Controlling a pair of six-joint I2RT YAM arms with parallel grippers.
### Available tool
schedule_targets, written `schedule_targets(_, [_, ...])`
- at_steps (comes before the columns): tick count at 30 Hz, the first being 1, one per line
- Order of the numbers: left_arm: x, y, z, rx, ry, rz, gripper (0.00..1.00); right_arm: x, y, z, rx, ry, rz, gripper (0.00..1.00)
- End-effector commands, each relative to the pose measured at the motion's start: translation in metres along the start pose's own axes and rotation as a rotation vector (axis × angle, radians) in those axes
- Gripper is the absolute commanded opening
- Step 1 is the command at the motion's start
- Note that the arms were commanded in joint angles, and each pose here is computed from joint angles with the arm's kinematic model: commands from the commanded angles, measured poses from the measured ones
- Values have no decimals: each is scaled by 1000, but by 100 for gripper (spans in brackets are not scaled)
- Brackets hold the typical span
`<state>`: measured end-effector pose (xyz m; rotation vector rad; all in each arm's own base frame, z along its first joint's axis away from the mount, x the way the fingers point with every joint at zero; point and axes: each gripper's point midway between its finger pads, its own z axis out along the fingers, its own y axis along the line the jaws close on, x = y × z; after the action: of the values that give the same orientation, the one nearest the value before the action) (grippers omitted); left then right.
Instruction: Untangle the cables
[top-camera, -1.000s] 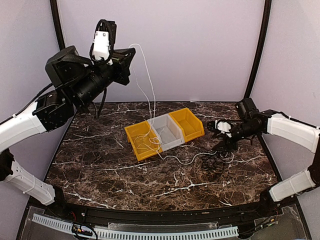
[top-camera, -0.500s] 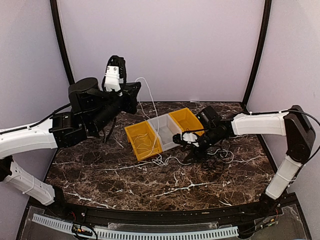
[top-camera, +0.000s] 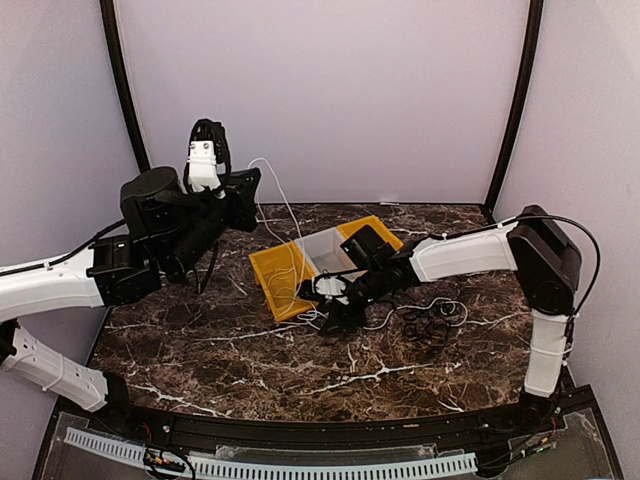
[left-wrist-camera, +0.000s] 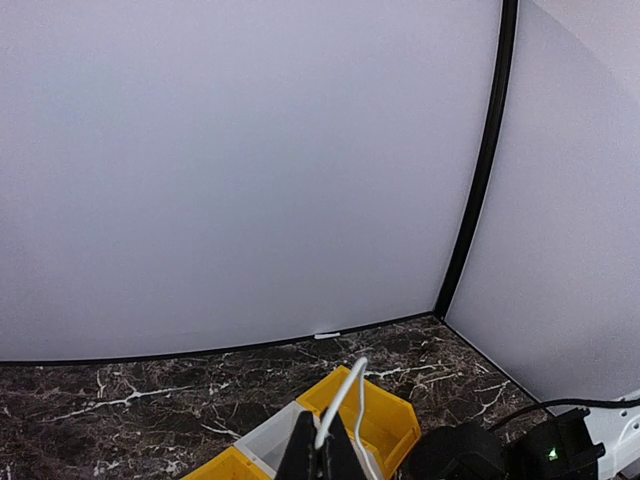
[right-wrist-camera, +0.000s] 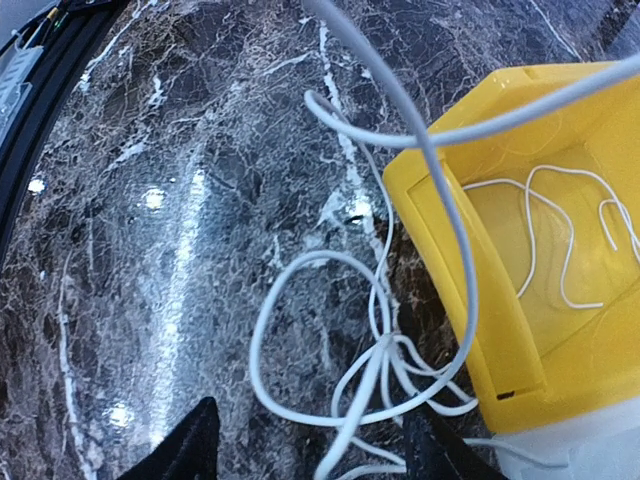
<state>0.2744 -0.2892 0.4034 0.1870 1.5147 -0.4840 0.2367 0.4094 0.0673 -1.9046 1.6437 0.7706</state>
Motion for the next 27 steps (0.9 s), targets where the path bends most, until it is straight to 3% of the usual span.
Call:
schedule_targets(1, [-13, 12, -8, -33, -40, -38, 0, -21, -28, 8, 112, -59, 42, 46])
schedule_targets(3, [-15, 15, -10, -41, -44, -33, 0, -18, -32, 9, 131, -48, 57, 18])
schedule_targets(5, [-20, 17, -12, -51, -55, -24, 0, -14, -29, 8, 128, -34, 59, 0])
schedule_targets(10, [-66, 31, -26, -110, -145, 67, 0, 27, -12, -7, 132, 76, 80, 0])
schedule_targets(16, [-143, 49, -54, -171, -283, 115, 0, 92, -6, -60, 185, 143, 198, 0])
schedule_targets(27, [-216, 49, -74, -165, -413, 108, 0, 152, -26, -131, 359, 173, 351, 0])
